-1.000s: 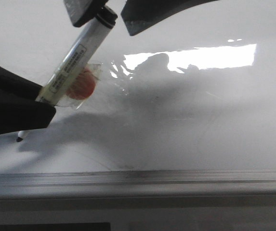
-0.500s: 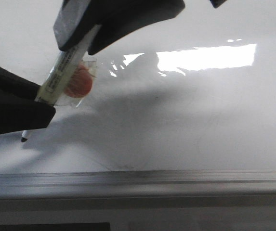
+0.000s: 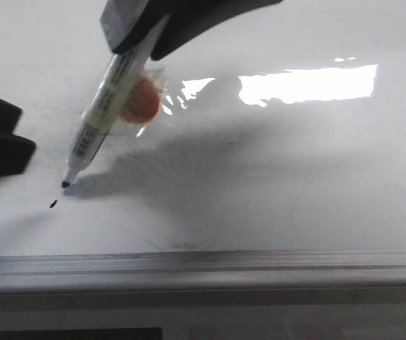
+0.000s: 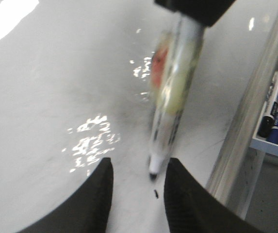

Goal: Write number 9 on whiteboard

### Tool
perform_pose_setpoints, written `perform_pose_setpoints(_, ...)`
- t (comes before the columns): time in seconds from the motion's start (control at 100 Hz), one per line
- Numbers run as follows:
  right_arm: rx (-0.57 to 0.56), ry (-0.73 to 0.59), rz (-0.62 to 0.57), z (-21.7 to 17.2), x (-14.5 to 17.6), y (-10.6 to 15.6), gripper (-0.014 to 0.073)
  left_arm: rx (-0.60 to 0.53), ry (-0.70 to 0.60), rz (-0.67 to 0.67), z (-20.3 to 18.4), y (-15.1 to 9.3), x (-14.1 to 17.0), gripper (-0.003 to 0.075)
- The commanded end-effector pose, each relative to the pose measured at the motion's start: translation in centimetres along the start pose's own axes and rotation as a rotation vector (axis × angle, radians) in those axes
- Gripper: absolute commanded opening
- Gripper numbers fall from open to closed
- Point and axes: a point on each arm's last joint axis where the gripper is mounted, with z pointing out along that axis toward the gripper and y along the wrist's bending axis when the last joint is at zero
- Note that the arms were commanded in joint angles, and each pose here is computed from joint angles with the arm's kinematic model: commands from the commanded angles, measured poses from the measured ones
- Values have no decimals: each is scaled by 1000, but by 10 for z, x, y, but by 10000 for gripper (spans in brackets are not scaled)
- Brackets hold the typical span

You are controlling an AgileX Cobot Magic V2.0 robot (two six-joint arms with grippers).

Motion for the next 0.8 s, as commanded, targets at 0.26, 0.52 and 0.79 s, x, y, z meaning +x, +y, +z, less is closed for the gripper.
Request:
perform_pose_setpoints(0.26,110,-250,54,-63,-32,-35,-60,-112,-240,-64,-55,12,-25,242)
perform_pose_setpoints(0.52,111,-319,79,-41,-43,-45,-64,-107,-249,-79,-55,12,-26,242)
perform_pose_setpoints(0.79,163,-117,21,-40,-28,-38,-63,-107,-249,-79,-55,12,-26,242)
